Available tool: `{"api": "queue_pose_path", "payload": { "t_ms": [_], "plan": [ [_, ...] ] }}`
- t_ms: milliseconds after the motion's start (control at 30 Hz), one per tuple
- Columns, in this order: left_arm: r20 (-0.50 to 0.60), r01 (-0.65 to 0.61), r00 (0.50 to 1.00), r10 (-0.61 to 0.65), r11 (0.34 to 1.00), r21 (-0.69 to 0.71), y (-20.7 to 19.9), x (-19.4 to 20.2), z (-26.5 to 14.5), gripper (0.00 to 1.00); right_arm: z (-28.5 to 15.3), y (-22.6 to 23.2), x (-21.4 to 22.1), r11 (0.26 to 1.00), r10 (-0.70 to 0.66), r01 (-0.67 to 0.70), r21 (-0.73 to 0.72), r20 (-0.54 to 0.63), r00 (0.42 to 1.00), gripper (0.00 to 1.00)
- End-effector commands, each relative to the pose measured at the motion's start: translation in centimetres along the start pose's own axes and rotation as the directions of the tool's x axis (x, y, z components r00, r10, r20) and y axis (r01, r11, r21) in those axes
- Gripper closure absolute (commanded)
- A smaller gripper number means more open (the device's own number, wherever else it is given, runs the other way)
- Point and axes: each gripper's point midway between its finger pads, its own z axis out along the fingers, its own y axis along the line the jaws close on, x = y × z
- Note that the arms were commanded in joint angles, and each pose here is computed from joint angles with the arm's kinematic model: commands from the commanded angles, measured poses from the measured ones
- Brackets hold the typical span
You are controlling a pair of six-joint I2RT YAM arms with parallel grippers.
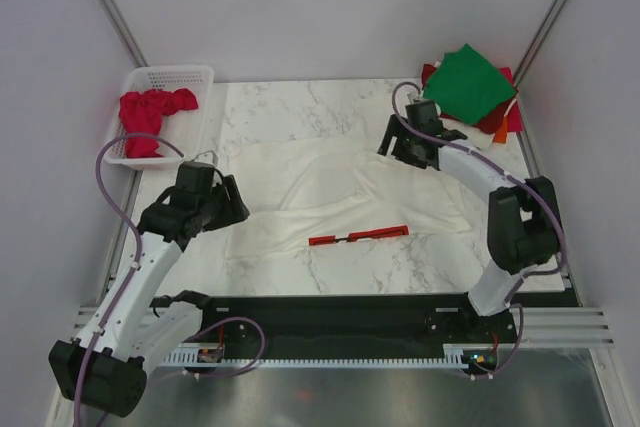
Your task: Fold and stack the t-shirts
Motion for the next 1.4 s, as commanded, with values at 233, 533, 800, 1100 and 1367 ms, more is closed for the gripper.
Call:
{"api": "queue_pose_path", "payload": {
  "t_ms": [233,533,800,1100,1367],
  "plan": [
    [-0.021,0.006,1.0,-0.006,1.0,0.015,-0.7,0.1,0.8,0.36,-8.8,-13.6,2.6,0.931,0.045,-0.1,0.352,0.162,0.986,0.19],
    [-0.017,-0.036,0.999,0.037,0.999,0.035,-1.6,0.6,0.4,0.36,-7.9,-19.2,5.5,0.881,0.122,-0.15,0.449,0.09,0.988,0.34],
    [-0.024,-0.046,0.999,0.047,0.998,0.034,-1.8,0.9,0.5,0.36,-8.0,-20.8,8.0,0.859,0.128,-0.137,0.493,0.053,0.99,0.35],
    [-0.1,-0.05,0.994,0.045,0.998,-0.048,-1.0,2.0,2.1,0.28,-9.9,-20.9,9.4,0.856,0.162,-0.181,0.484,0.081,0.984,0.34],
    [-0.25,0.011,0.967,-0.053,0.986,-0.166,-0.1,5.2,4.7,0.28,-9.5,-19.6,11.4,0.891,0.215,-0.213,0.401,0.042,0.976,0.53]
  ]
}}
